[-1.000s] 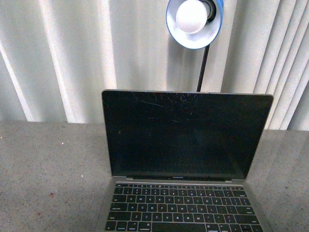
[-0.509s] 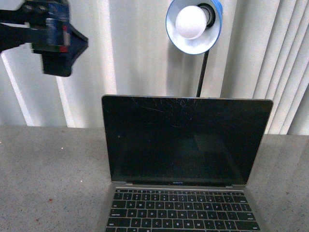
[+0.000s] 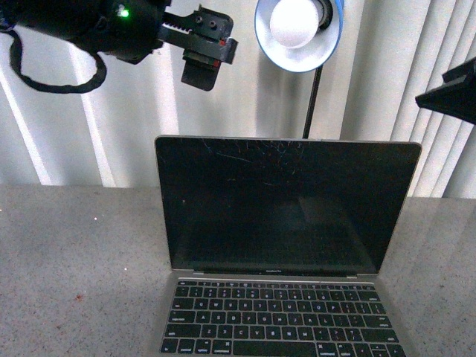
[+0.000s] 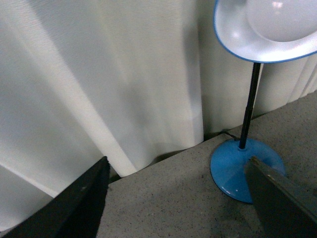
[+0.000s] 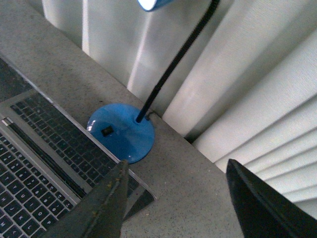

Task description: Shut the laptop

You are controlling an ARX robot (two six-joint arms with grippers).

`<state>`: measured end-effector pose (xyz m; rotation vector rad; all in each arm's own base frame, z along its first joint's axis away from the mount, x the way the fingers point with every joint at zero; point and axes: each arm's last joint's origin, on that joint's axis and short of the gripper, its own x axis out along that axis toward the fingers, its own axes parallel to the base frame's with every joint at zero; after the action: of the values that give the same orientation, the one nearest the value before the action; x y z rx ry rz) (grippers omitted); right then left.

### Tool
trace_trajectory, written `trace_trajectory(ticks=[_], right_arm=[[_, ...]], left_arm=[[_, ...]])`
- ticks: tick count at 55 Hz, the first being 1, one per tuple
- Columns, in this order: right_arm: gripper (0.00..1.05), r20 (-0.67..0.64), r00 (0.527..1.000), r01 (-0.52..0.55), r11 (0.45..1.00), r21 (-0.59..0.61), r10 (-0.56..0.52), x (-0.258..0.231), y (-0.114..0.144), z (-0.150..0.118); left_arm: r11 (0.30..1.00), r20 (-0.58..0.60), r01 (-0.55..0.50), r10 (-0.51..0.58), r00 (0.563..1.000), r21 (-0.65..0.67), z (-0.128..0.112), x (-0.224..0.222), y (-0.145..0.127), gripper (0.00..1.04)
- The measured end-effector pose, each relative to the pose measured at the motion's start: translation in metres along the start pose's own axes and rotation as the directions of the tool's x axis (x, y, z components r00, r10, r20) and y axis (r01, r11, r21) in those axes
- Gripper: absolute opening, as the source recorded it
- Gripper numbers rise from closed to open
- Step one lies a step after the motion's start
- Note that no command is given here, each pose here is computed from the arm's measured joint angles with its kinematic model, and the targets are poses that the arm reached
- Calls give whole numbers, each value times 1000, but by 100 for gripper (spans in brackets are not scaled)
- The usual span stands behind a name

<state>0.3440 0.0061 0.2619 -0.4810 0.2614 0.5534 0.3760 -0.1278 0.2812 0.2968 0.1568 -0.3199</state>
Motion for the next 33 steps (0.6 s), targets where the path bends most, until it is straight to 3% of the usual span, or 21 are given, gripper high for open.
trace_trajectory(ticks=[10,15,22,33], right_arm=[[18,-18,994,-106,986,-125,104,12,0,15],[4,-43,991,-134,979,-155,128,18,-2,17],[3,-82,982,-181,964,-194,167,27,-4,16],[3,-112,977,-204,952,-230,183,41,-11,15]], left_arm=[[994,-97,44,-33,995,104,-3,25,-6,40],[991,-142,48,-31,989,124,-6,33,-3,25],[988,-191,58,-30,981,141,-5,43,0,4],[976,-263,125,-76,962,176,-8,46,-2,4]])
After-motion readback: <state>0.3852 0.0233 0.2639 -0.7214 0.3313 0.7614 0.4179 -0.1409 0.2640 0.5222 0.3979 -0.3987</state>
